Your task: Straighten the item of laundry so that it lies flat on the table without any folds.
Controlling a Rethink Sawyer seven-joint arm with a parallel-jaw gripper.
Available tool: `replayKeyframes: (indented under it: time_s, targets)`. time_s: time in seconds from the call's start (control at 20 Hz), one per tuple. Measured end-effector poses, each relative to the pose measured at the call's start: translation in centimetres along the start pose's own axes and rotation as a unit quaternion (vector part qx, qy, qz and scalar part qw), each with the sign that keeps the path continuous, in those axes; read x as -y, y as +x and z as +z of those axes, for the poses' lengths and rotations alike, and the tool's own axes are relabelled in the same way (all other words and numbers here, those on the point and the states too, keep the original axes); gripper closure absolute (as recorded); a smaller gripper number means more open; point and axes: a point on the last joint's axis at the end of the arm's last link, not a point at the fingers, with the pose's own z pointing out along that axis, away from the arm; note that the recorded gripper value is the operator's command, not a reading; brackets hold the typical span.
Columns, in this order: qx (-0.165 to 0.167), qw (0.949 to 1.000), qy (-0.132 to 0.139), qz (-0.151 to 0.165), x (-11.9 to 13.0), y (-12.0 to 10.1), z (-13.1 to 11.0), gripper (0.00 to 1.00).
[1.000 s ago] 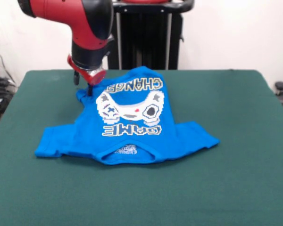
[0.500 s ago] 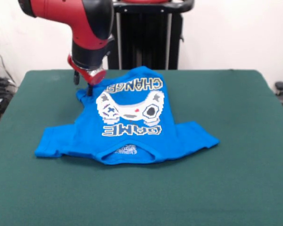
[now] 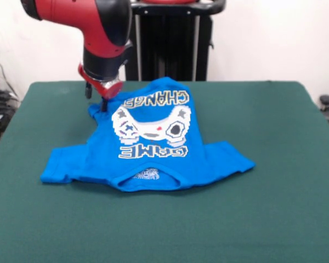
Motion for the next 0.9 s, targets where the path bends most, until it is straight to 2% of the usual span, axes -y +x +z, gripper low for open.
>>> replayKeyframes:
  time_s: [0.15,0.2,0.6,0.9]
  targets:
    - [-0.001,1.0,-0.001,0.004,0.3,-0.2,0.1,0.0]
    - [-0.001,1.0,-0.001,0.005,0.6,-0.4,0.2,1.0]
    - [-0.006,0.9999,0.002,0.011,2.4,-1.0,1.4,1.0]
    - [-0.007,0.9999,0.001,0.013,2.6,-1.1,1.5,1.0]
